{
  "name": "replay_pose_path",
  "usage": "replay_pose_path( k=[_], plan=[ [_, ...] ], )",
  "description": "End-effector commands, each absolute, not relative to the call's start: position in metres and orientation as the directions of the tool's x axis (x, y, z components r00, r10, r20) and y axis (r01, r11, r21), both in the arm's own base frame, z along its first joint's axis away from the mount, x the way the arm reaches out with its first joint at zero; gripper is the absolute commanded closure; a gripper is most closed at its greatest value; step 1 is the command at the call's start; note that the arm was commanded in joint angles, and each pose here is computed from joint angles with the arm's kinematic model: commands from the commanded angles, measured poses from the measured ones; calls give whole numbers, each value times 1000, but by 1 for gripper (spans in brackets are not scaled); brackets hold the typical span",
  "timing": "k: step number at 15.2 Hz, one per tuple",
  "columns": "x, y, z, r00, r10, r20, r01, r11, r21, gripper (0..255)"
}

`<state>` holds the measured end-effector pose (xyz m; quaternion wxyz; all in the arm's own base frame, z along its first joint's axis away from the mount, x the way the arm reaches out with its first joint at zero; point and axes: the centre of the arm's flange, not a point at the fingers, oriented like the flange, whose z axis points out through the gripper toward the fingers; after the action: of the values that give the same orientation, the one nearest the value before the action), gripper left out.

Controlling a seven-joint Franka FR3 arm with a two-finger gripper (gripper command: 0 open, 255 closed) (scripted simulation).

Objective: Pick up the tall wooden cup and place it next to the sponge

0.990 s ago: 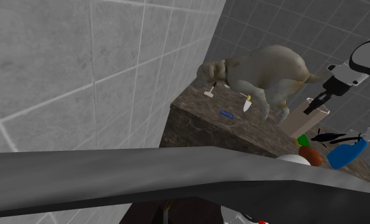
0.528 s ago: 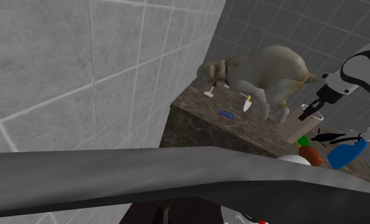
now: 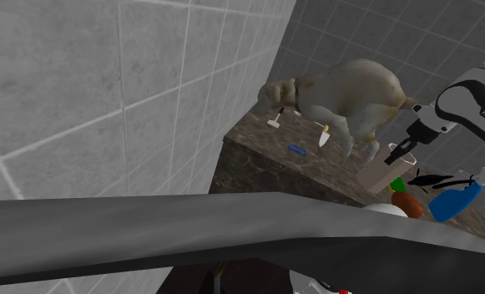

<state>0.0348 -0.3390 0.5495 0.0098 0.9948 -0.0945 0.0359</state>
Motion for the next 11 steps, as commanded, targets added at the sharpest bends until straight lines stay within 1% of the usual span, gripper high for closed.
replay_pose_path(
  k=[1,5,6,11],
  plan=[
    [35,-339,549,980,-187,74,-189,-982,13,255],
    [35,-339,549,980,-187,74,-189,-982,13,255],
    [35,-339,549,980,-187,74,-189,-982,13,0],
    [35,-339,549,980,-187,74,-189,-982,13,0]
  ],
)
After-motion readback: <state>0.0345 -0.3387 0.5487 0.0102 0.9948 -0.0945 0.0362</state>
